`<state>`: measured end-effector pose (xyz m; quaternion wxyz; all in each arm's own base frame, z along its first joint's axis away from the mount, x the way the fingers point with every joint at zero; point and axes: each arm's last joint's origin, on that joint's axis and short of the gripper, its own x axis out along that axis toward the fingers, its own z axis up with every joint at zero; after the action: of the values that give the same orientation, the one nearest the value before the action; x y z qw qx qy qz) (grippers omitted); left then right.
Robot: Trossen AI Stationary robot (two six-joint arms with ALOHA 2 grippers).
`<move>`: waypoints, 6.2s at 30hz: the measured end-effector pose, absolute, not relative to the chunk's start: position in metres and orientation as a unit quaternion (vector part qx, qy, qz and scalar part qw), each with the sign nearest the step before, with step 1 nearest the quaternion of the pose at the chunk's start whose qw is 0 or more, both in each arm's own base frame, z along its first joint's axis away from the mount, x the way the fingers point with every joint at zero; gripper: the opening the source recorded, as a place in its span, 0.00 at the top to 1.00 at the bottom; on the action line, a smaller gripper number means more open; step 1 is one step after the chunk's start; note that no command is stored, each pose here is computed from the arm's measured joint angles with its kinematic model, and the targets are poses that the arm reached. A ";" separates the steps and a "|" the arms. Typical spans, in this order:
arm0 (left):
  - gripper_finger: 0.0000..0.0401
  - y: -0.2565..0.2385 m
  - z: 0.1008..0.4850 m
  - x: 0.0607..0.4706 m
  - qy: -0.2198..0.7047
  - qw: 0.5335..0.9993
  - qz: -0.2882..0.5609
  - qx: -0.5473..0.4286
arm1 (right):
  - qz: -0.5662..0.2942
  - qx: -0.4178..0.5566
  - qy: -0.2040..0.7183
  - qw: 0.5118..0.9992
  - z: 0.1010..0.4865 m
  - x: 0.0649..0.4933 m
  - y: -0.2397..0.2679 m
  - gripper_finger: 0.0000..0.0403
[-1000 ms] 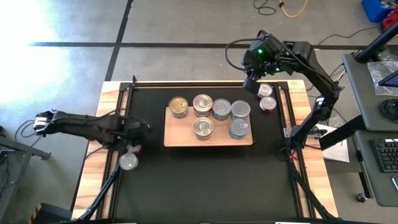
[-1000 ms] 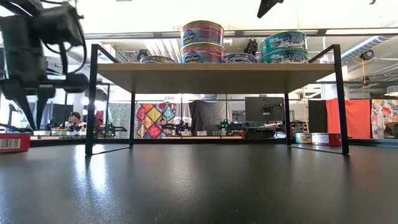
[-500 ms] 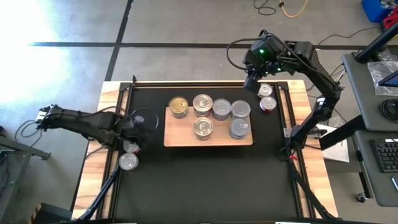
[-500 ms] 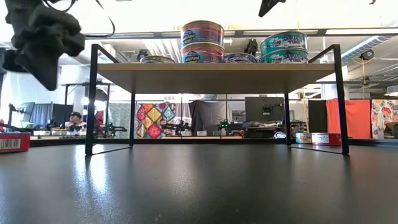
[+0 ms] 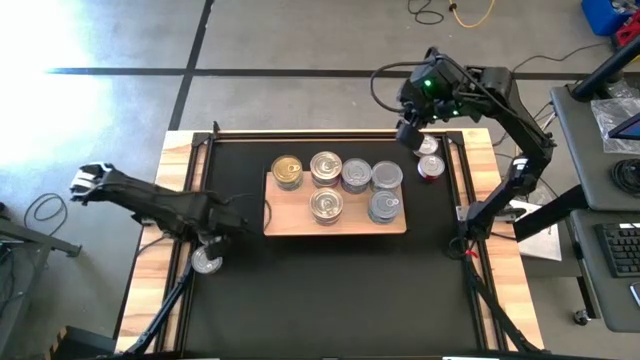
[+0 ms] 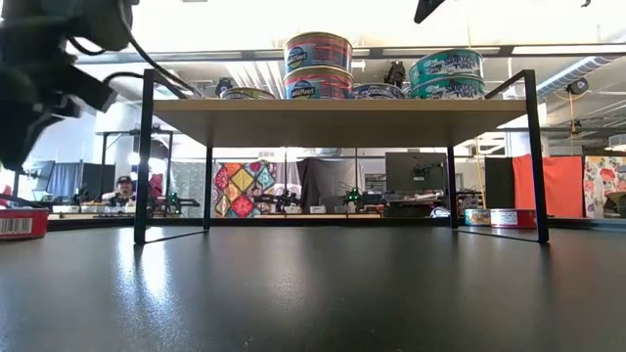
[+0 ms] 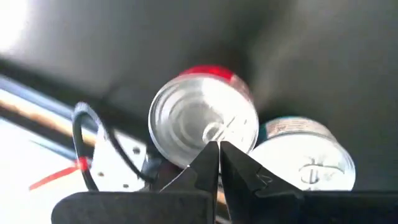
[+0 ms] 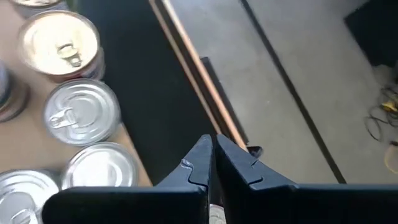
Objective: Stack canned seafood by type on shelf
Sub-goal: Put the red tuna can on the shelf
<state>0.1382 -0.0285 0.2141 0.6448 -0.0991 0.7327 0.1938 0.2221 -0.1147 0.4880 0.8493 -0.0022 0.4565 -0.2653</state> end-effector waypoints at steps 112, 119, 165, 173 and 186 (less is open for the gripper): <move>0.51 -0.233 0.216 0.148 0.596 0.793 0.118 -0.033 | -0.089 0.186 0.403 0.892 0.237 0.277 0.291 0.87; 0.35 -0.251 0.196 0.118 0.603 0.792 0.088 0.037 | -0.140 0.224 0.391 0.882 0.212 0.339 0.300 0.65; 0.30 -0.250 0.174 0.133 0.445 0.887 0.045 -0.115 | -0.239 0.304 0.375 0.842 0.160 0.424 0.327 0.57; 0.30 -0.260 0.171 0.138 0.447 0.885 0.047 -0.121 | -0.406 0.219 0.444 0.768 0.159 0.401 0.282 0.57; 0.30 -0.259 0.176 0.110 0.447 0.883 0.067 -0.128 | -0.401 0.300 0.426 0.754 0.178 0.377 0.311 0.54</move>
<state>0.1104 -0.2592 0.1764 0.8829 -0.1283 0.4467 0.0667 0.3766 0.3107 0.1782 0.7536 0.3005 0.4258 -0.4008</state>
